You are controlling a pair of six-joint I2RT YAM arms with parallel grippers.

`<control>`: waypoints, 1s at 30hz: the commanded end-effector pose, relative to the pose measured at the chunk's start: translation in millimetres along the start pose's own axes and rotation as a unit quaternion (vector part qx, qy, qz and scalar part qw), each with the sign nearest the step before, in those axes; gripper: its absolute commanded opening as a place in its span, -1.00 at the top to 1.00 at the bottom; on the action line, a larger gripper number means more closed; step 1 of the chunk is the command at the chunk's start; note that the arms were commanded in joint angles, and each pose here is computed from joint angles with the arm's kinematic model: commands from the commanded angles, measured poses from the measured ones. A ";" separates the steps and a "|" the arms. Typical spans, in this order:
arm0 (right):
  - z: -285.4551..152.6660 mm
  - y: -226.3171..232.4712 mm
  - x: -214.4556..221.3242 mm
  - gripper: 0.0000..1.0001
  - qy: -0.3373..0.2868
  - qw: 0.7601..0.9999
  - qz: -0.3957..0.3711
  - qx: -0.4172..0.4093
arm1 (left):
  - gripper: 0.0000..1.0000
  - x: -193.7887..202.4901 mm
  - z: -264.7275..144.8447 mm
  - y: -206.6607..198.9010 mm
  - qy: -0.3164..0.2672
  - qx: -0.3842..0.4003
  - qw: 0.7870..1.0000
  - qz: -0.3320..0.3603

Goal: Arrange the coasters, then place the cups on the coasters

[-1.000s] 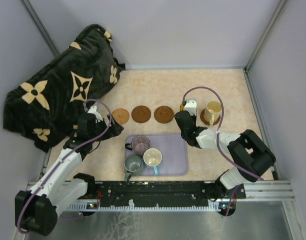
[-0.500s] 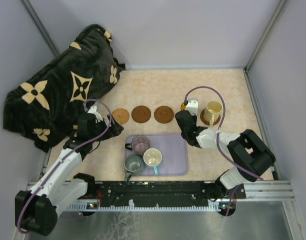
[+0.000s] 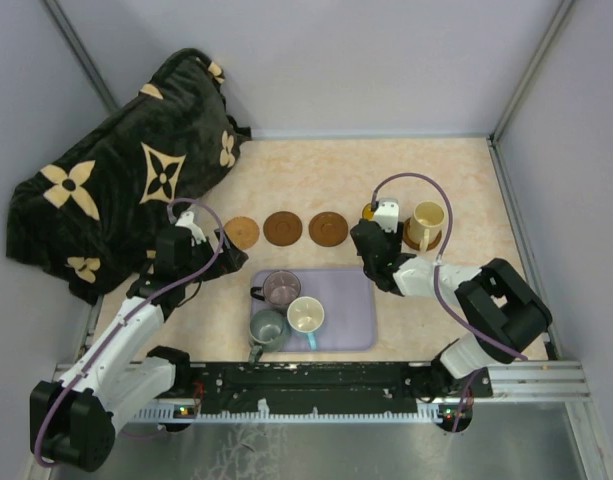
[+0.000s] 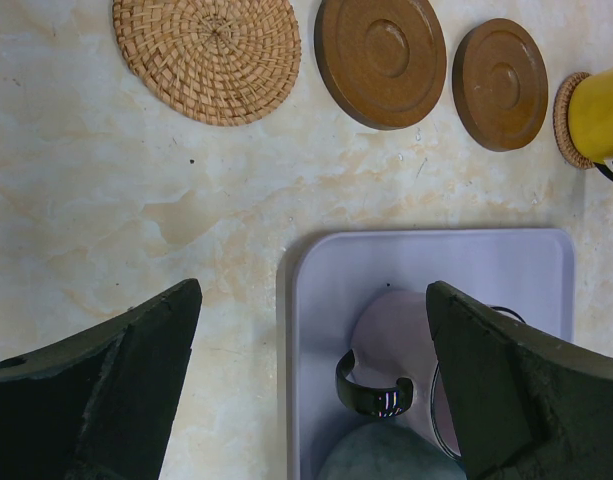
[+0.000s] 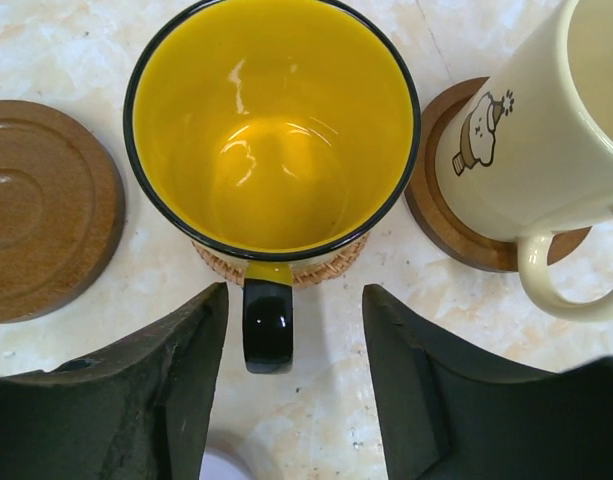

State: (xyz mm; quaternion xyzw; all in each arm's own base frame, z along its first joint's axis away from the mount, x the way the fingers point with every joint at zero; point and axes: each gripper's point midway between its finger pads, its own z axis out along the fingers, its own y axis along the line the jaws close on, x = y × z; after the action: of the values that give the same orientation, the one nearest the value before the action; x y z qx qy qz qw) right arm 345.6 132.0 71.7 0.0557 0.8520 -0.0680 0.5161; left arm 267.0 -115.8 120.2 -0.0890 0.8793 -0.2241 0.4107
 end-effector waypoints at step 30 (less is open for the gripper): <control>-117.7 -4.0 -71.7 -0.19 -0.037 0.993 0.071 -0.082 | -0.99 -1.9 -0.6 -4.1 -0.002 0.005 1.000 0.007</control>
State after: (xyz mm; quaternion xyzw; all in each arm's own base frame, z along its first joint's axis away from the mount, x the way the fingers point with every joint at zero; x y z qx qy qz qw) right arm 296.1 129.5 158.2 0.0791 0.8346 -0.0022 0.5452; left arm 266.6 -116.9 116.9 -0.0875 0.8823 -0.2228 0.4053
